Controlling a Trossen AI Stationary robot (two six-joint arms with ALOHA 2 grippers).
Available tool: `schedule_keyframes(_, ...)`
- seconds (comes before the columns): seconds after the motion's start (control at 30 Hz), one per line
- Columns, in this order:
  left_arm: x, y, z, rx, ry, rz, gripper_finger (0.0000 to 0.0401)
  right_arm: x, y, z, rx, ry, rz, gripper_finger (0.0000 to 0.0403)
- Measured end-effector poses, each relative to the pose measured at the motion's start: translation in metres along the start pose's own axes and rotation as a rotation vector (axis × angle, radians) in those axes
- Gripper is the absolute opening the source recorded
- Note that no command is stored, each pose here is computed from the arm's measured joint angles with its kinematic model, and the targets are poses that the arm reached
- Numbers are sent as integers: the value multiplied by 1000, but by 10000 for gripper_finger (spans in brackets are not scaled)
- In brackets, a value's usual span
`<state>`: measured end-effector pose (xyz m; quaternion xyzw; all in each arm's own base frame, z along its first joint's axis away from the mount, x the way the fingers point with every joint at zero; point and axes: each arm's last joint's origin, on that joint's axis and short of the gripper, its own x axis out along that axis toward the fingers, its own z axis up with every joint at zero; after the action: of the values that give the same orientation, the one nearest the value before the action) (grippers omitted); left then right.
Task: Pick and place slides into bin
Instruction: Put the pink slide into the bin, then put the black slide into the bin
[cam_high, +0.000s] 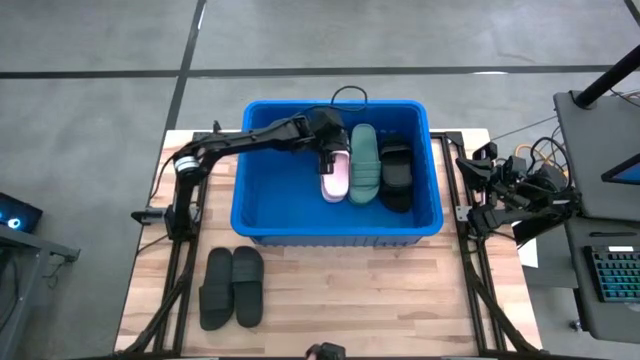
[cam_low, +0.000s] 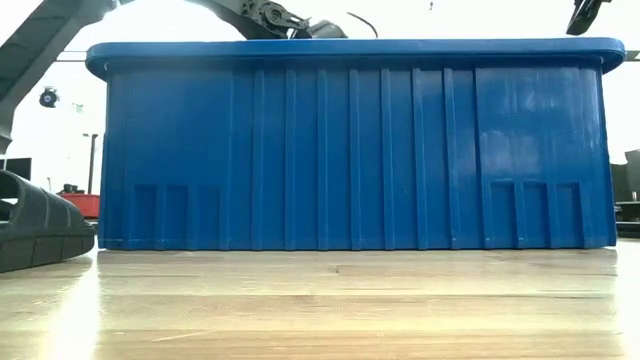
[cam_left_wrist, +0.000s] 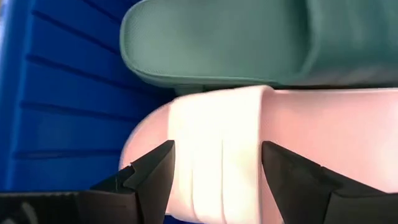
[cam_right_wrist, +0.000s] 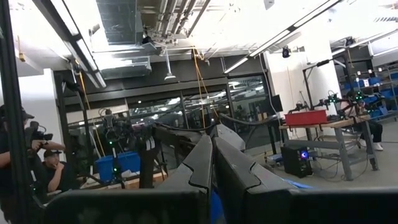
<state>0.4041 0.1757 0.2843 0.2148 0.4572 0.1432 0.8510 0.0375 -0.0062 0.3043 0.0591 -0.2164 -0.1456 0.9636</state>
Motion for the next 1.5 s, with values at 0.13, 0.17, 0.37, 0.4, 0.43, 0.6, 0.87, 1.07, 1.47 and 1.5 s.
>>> schedule_keyframes(0.13,-24,7,4,-7,-58,-15,224,0,0,0,0,0,0,8)
schedule_keyframes(0.17,-32,9,5,-11,-79,-13,224,0,0,0,1,0,0,8)
schedule_keyframes(0.37,-84,18,16,-21,-243,13,224,0,0,0,15,0,0,8)
schedule_keyframes(0.4,-93,19,19,-22,-274,26,224,0,0,0,21,1,0,8)
schedule_keyframes(0.43,-103,20,19,-23,-293,32,224,0,0,0,30,1,0,8)
schedule_keyframes(0.6,-151,18,25,-119,-404,33,224,0,0,0,85,4,1,8)
schedule_keyframes(0.87,-213,9,30,-397,-647,-204,224,2,1,-2,90,16,1,8)
schedule_keyframes(1.07,-241,1,34,-499,-784,-555,224,2,1,-5,76,41,4,8)
schedule_keyframes(1.47,-258,-34,-1,-761,-263,-1029,224,1,1,-14,27,131,5,8)
schedule_keyframes(1.5,-261,-39,-3,-762,-229,-1033,224,1,1,-15,23,140,4,8)
